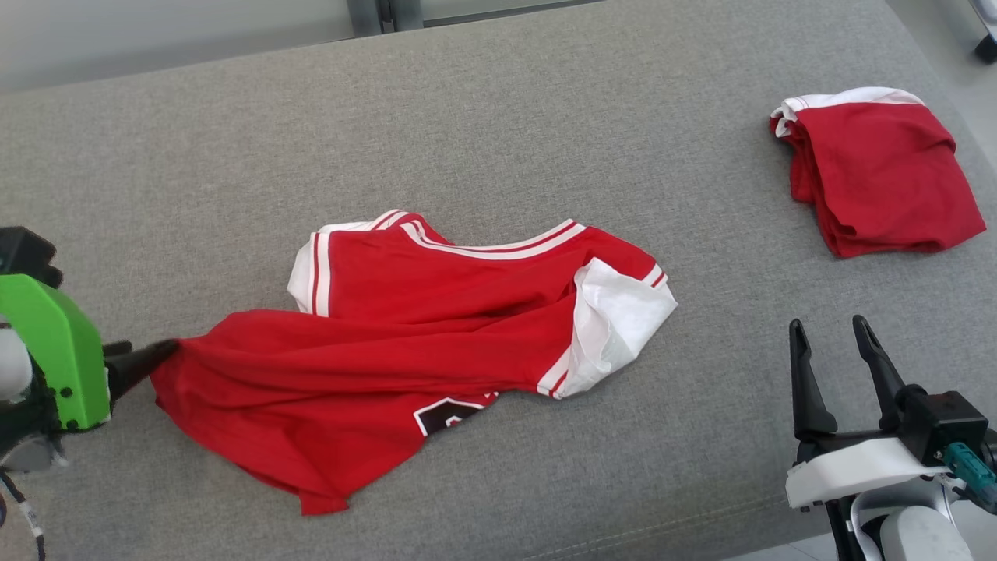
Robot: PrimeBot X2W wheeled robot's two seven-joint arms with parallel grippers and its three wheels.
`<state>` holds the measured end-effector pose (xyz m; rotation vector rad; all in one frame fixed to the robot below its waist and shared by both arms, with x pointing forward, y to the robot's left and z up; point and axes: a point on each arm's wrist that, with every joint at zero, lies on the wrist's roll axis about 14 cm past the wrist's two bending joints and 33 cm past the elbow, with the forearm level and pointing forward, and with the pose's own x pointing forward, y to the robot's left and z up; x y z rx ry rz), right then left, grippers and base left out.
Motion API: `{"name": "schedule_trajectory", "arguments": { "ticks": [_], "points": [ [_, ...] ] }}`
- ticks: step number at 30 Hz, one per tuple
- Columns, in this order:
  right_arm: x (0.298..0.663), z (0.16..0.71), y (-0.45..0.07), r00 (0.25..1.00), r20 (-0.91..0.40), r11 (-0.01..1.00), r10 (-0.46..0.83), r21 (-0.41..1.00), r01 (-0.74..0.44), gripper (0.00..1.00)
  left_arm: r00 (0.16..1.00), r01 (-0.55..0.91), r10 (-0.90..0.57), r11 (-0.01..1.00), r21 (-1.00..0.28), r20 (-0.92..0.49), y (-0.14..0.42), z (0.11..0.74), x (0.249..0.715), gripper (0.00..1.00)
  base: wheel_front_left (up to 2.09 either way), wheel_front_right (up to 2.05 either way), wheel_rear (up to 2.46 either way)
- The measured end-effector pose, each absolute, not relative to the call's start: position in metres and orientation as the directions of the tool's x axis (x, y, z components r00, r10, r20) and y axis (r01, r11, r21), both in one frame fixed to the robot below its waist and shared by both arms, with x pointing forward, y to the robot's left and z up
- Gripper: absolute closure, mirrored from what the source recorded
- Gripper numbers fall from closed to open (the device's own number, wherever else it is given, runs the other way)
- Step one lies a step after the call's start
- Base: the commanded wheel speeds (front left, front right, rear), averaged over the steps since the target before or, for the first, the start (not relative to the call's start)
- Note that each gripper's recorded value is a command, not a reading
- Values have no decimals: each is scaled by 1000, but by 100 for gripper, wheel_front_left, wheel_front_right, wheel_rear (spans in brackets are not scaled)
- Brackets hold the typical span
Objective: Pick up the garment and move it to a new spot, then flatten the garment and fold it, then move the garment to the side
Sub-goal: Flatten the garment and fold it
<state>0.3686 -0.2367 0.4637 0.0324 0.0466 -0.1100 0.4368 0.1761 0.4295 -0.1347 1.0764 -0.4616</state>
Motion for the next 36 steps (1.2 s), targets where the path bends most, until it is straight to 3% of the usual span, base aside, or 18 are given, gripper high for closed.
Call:
{"name": "schedule_trajectory", "arguments": {
  "ticks": [5, 12, 19, 28, 32, 36],
  "points": [
    [357, 459, -242, 989, -66, 991, -129, 24, 131, 0, 675, 216, -373, 925, -312, -637, 203, 471, 481, 0, 0, 0, 0],
    [354, 464, -240, 991, -51, 992, -120, 27, 122, 0, 847, 88, -275, 916, -390, -455, 222, 477, 460, 0, 0, 0, 0],
    [358, 475, -231, 996, -18, 996, -87, -3, 87, 0, 887, 30, -260, 857, -514, -382, 181, 455, 400, 0, 0, 0, 0],
    [359, 479, -219, 999, -6, 999, -43, -17, 43, 0, 886, 195, -402, 776, -600, -231, 82, 475, 372, 0, 0, 0, 0],
    [361, 483, -209, 1000, 8, 1000, -12, -14, 12, 0, 827, 357, -543, 708, -610, -145, 19, 502, 376, 0, 0, 0, 0],
    [361, 487, -203, 1000, 21, 1000, 2, -5, -2, 0, 755, 448, -637, 673, -589, -154, -31, 507, 382, 0, 0, 0, 0]
  ]
}}
